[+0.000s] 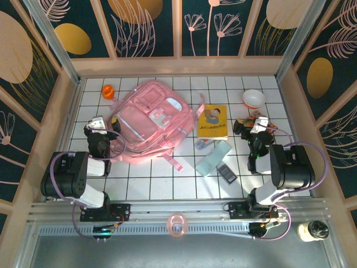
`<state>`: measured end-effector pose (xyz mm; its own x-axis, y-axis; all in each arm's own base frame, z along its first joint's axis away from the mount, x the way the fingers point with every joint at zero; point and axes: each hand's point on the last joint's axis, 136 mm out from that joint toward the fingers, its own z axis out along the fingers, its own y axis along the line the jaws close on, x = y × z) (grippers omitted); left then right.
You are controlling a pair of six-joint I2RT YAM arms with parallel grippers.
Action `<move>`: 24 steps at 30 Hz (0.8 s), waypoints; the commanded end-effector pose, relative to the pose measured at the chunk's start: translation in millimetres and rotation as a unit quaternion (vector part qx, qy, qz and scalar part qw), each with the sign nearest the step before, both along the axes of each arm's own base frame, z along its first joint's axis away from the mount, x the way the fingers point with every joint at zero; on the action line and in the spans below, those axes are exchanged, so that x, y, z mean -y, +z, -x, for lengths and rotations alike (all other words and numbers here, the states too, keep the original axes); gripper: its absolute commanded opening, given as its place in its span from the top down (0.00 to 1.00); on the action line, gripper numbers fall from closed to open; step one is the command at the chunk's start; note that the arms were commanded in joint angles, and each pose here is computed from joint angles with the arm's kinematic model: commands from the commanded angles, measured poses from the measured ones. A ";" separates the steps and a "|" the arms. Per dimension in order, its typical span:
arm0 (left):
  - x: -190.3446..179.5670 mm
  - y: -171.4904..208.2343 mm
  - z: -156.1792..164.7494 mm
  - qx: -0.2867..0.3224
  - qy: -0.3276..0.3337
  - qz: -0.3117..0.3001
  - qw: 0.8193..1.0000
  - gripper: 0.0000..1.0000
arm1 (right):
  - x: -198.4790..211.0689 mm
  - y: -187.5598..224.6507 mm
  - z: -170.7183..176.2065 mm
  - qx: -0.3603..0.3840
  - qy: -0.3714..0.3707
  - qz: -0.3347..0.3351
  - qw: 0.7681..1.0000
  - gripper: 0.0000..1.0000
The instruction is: Pack the student bag
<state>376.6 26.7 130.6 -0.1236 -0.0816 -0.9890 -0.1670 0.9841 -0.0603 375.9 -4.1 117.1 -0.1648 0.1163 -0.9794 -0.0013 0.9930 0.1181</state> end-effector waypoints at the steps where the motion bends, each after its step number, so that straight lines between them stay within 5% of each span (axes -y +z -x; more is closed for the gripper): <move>1: 11.4 28.2 -23.2 -0.027 -0.035 0.003 0.999 0.10 | -19.5 35.6 -15.4 -0.011 0.047 0.017 0.999 0.01; 5: 16.0 61.4 -45.7 -0.069 -0.044 0.028 0.996 0.15 | -45.5 87.8 -35.4 -0.093 0.061 -0.055 0.992 0.01; 7: 20.2 55.1 -57.3 -0.123 -0.053 0.039 0.990 0.18 | -64.7 104.2 -39.6 -0.143 0.056 -0.081 0.985 0.01; 11: 29.4 16.8 -74.5 -0.240 -0.068 0.068 0.966 0.39 | -130.1 115.3 -24.3 -0.194 0.085 -0.109 0.971 0.01; 18: 45.7 -43.7 -77.1 -0.309 -0.082 0.141 0.937 0.51 | -236.6 68.6 37.1 -0.287 0.156 -0.262 0.908 0.01; 21: 58.4 -80.6 -59.9 -0.351 -0.100 0.174 0.915 0.65 | -270.1 43.9 58.3 -0.320 0.187 -0.274 0.887 0.04; 24: 65.9 -93.6 -38.5 -0.356 -0.107 0.204 0.906 0.66 | -298.4 27.3 71.8 -0.350 0.213 -0.270 0.871 0.04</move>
<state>441.7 -24.5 54.9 -0.7270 -0.2592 -0.6359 -0.0980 0.9557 -0.2775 310.6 271.8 146.6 -0.8136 0.2714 -0.5142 -0.1315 0.7755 0.6175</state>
